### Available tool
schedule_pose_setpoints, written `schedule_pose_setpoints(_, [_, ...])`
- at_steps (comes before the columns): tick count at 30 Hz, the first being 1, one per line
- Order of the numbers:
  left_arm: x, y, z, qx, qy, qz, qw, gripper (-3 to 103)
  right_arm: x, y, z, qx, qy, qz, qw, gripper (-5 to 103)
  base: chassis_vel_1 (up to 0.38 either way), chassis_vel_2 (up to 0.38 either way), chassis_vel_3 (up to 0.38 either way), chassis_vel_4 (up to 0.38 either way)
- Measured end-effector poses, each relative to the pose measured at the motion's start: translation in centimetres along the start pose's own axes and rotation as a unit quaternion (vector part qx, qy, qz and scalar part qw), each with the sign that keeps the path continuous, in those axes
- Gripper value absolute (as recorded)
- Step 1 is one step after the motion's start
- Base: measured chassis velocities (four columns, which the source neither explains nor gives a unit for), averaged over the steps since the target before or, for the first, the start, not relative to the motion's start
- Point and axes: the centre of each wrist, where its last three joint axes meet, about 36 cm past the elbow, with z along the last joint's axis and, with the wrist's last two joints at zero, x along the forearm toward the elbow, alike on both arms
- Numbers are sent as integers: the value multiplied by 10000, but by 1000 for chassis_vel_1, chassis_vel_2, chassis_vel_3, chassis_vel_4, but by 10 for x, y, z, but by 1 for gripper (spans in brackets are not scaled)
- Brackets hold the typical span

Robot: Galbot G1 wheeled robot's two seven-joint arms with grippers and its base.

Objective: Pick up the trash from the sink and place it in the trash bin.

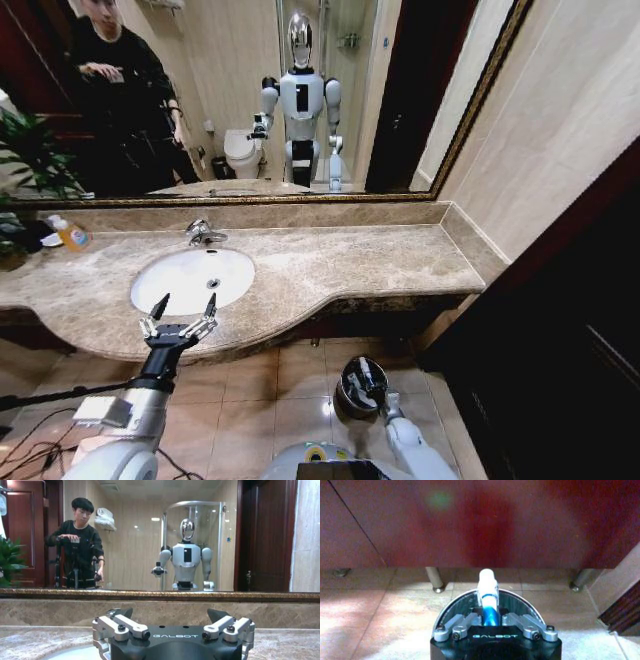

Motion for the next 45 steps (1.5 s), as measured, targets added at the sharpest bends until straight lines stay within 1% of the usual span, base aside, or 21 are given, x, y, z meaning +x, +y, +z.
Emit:
schedule_pose_setpoints(2, [0,0,0,0,0,0,10000,100,0,0,0,5,3,25,10000,13,0,0,0,0])
schedule_pose_setpoints(3, [0,0,0,0,0,0,10000,100,0,0,0,9,6,71,10000,16,0,0,0,0])
schedule_pose_setpoints(4, [0,0,0,0,0,0,10000,100,0,1,1,12,9,87,10000,16,0,0,0,0])
schedule_pose_setpoints(5, [0,0,0,0,0,0,10000,100,1,2,1,15,11,100,9999,22,0,0,0,0])
schedule_pose_setpoints(6, [0,0,0,0,0,0,10000,100,1,2,1,15,11,100,9999,22,0,0,0,0])
schedule_pose_setpoints(8, [0,0,0,0,0,0,10000,100,2,3,1,23,-3,131,9999,33,0,0,0,0])
schedule_pose_setpoints(9, [0,0,0,0,0,0,10000,100,2,3,1,23,-3,131,9999,33,0,0,0,0])
schedule_pose_setpoints(10, [0,0,0,0,0,0,10000,100,2,5,1,29,-18,160,9999,44,0,0,0,0])
schedule_pose_setpoints(11, [0,0,0,0,1,0,10000,100,3,6,0,35,-24,169,9998,44,0,0,0,0])
schedule_pose_setpoints(12, [0,0,0,0,0,0,10000,100,3,7,0,40,-34,176,9998,48,0,0,0,0])
schedule_pose_setpoints(13, [0,0,0,0,0,0,10000,100,3,7,0,40,-34,176,9998,48,0,0,0,0])
schedule_pose_setpoints(17, [0,0,0,0,0,0,10000,100,5,9,-3,67,-71,174,9998,71,0,0,0,0])
schedule_pose_setpoints(18, [0,0,0,0,0,0,10000,100,5,9,-3,67,-71,174,9998,71,0,0,0,0])
schedule_pose_setpoints(20, [0,0,0,0,0,0,10000,100,6,9,-4,74,-96,164,9998,82,0,0,0,0])
schedule_pose_setpoints(21, [0,0,0,0,0,0,10000,100,7,9,-5,76,-106,157,9998,82,0,0,0,0])
schedule_pose_setpoints(23, [0,0,0,0,1,0,10000,100,7,9,-6,74,-114,150,9998,86,0,0,0,0])
schedule_pose_setpoints(25, [0,0,0,0,0,0,10000,100,9,8,-9,54,-129,154,9998,96,0,0,0,0])
schedule_pose_setpoints(26, [0,0,0,0,0,0,10000,100,9,7,-10,54,-149,171,9997,99,0,0,0,0])
schedule_pose_setpoints(34, [0,0,0,0,0,0,10000,100,24,-5,-2,-42,-159,364,9992,100,0,0,0,0])
schedule_pose_setpoints(39, [0,0,0,0,0,0,10000,100,13,-1,-13,-31,-215,294,9993,100,0,0,0,0])
schedule_pose_setpoints(45, [0,0,0,0,0,0,10000,100,17,1,-13,-76,-228,309,9992,100,0,0,0,0])
